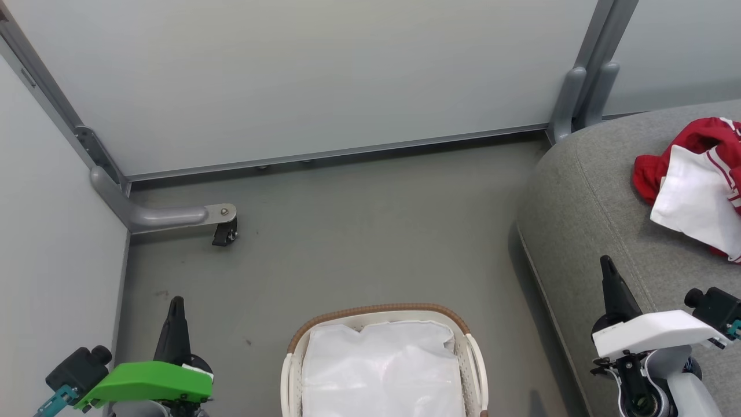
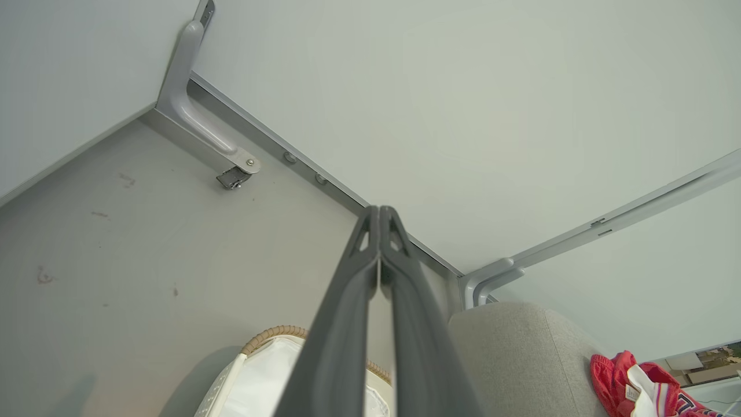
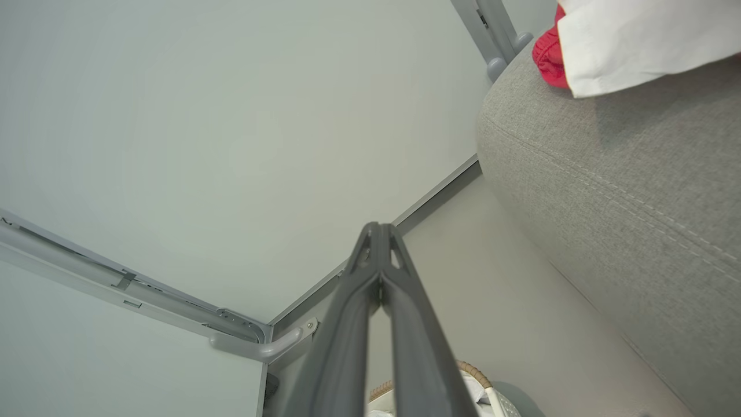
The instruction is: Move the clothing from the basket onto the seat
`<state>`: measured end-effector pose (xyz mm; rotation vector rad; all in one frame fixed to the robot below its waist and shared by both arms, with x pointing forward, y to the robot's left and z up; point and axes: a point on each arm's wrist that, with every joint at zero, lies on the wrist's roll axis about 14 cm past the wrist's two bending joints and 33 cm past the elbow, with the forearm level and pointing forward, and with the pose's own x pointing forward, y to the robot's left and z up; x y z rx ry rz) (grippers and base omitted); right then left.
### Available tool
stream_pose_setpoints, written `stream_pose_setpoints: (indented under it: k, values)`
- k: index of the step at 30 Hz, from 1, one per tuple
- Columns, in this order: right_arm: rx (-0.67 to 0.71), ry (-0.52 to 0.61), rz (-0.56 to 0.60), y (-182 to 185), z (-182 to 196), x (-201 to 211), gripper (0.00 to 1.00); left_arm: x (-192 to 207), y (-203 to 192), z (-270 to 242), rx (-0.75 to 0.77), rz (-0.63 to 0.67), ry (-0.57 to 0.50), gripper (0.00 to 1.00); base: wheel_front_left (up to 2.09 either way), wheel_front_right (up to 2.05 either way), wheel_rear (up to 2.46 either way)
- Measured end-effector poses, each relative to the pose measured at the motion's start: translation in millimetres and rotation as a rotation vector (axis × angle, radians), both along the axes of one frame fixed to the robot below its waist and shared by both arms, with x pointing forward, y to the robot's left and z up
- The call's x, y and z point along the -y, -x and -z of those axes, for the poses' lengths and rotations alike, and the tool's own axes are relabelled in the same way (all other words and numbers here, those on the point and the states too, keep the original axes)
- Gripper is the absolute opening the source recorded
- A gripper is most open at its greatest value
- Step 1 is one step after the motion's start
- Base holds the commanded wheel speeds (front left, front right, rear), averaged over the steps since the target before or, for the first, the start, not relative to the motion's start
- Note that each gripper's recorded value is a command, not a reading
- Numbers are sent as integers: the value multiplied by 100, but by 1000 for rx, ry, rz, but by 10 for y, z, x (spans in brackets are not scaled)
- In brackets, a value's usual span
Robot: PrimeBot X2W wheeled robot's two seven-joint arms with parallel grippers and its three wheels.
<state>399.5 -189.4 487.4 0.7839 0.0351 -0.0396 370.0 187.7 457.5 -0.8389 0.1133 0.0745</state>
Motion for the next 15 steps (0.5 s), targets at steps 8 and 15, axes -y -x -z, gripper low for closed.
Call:
stream_pose_setpoints:
  k: [8, 15]
  values:
    - [-4, -112, 9, 10, -8, 20, 0, -26, -22, -35, 5, -19, 106, 0, 0, 0, 0]
    - [-9, -194, 13, 26, -3, 33, 0, -46, -37, -62, 8, -29, 180, 0, 0, 0, 0]
